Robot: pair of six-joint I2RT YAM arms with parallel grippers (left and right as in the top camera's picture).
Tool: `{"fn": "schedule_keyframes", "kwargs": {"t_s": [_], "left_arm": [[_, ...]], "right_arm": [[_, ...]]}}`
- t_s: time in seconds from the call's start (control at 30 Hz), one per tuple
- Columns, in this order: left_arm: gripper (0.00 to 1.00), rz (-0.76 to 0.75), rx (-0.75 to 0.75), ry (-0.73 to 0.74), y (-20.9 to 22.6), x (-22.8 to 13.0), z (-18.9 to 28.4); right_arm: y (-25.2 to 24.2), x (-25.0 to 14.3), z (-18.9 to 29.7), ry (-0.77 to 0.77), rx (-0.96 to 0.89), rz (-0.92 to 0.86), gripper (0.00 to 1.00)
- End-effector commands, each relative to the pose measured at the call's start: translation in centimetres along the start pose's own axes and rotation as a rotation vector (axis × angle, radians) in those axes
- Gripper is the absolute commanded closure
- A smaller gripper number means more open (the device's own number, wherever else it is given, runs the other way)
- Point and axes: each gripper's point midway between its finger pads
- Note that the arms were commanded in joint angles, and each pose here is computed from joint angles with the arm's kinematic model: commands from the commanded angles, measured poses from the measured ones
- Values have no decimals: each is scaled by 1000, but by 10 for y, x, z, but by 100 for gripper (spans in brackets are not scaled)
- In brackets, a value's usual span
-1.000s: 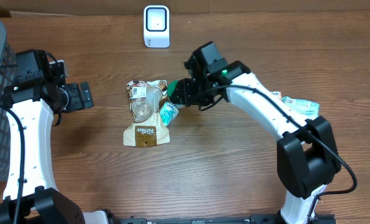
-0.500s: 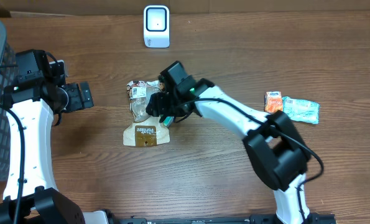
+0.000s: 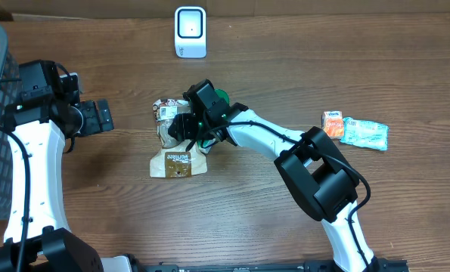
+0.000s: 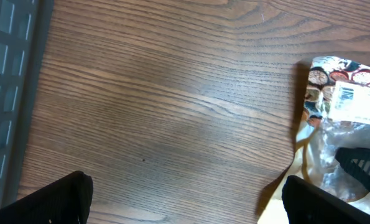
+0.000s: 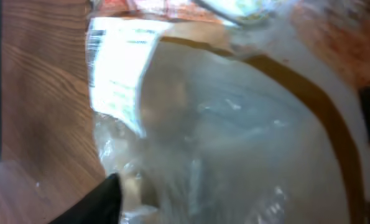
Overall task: Scan the item barcode
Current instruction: 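Grasp the clear snack bag with the right gripper, then lift the snack bag with the right gripper toward the scanner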
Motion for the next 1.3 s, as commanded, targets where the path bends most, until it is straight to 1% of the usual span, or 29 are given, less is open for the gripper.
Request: {"fn": "schedule_keyframes", "kwargs": {"t_s": [0.0, 0.1, 0.23, 0.33, 0.43, 0.5, 0.6, 0.7, 0.8, 0.97, 1.07, 1.27], "left_arm": [[0, 13, -8, -7, -2, 3, 1], [1, 13, -8, -7, -2, 3, 1], [0, 13, -8, -7, -2, 3, 1], [1, 13, -8, -6, -2, 3, 1], [1, 13, -8, -7, -2, 3, 1], [1, 13, -8, -7, -2, 3, 1], [1, 13, -8, -7, -2, 3, 1], [0, 13, -8, -7, -2, 3, 1], [0, 13, -8, -7, -2, 3, 1], [0, 13, -8, -7, -2, 3, 1], [0, 13, -8, -7, -2, 3, 1], [0, 13, -8, -7, -2, 3, 1]], "right_arm": [[-17, -18, -18, 47, -46, -19, 64], [-11, -21, -18, 67, -13, -19, 79], [-7, -17, -12, 60, -2, -14, 89], [6, -5, 4, 28, 23, 24, 96], [28, 12, 32, -34, 56, 107, 96], [51, 29, 69, -99, 83, 172, 96], [67, 43, 111, -161, 102, 194, 96], [77, 56, 164, -232, 113, 205, 96], [73, 66, 211, -284, 114, 185, 96], [54, 69, 280, -318, 161, 158, 96], [47, 65, 306, -317, 209, 168, 96], [17, 60, 336, -313, 210, 72, 96]]}}
Point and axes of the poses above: each gripper's point midway between its finger pads, its own z axis back along the fingers, its own y axis along the line the jaws close on, x = y × z, and after that the axes turned 5 degrees about z, right-handed
